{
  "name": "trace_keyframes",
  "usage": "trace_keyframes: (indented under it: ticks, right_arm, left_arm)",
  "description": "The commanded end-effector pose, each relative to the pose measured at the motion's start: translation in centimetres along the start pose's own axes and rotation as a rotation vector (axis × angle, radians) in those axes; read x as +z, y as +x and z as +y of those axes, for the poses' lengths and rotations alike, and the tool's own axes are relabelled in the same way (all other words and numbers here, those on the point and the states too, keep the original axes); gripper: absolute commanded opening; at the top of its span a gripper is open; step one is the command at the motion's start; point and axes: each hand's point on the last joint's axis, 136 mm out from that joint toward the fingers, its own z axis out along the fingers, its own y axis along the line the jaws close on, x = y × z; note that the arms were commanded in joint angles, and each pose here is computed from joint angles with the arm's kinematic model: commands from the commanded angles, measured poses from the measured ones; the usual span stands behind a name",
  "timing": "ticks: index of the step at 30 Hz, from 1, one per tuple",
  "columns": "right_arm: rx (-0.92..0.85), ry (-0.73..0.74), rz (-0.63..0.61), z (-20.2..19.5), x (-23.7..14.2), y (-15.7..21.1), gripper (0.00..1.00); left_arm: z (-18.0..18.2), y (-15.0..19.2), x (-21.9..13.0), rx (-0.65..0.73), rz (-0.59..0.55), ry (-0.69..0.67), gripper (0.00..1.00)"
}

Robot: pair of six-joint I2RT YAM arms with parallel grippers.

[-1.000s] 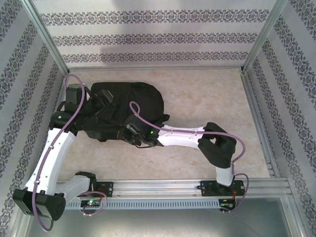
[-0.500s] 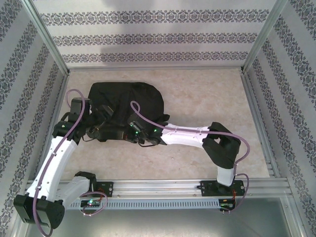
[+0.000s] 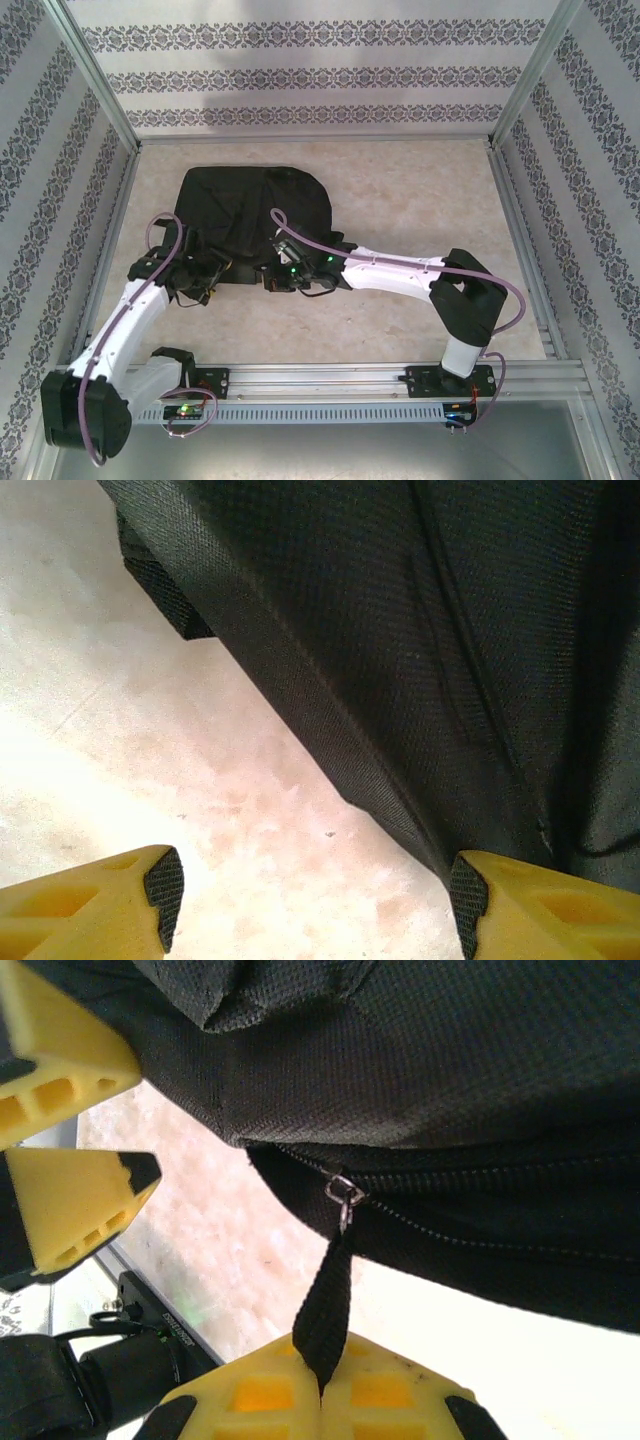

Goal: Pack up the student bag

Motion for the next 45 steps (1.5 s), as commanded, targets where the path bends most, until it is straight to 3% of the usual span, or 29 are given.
trace_keyframes:
  ticks: [1,6,11,16,27,35,40,45]
  right_arm:
    - [-0.031,-0.044,0.037,0.5,-1.5,0.5,0.00]
    - [-0.030,-0.031,0.047,-0.6,-2.2,0.4,0.00]
    - [-0.059,0.003,0.054,-1.6,-3.3,0.3,0.00]
    - [-0.065,0.040,0.051,-2.9,-4.1,0.0,0.00]
    - [-0.080,0.163,0.043,-7.5,-7.3,-1.2,0.00]
    - [0.005,0.217,-0.084,-11.7,-10.3,-4.2,0.00]
    - [-0.028,0.146,-0.067,-9.6,-9.8,-3.1,0.00]
    - [-0.074,0.150,-0.042,-7.9,-9.8,-0.1,0.00]
  left_arm:
    - [-1.7,-1.6,0.8,-0.032,-0.048,0.041,0.67]
    - [-2.0,-3.2,1.3,-0.025,-0.116,0.028,0.52]
    - [-1.5,-4.2,1.8,-0.022,-0.148,-0.023,0.27]
    - [-1.4,-4.7,1.7,-0.013,-0.168,-0.036,0.18]
    - [-1.4,-5.3,0.8,0.012,-0.204,-0.053,0.17]
    - [-1.7,-5.5,1.4,0.026,-0.201,-0.054,0.17]
    - [-4.2,-5.7,2.2,0.105,-0.155,-0.051,0.28]
    - [-8.4,-6.3,1.6,0.207,-0.199,-0.018,0.41]
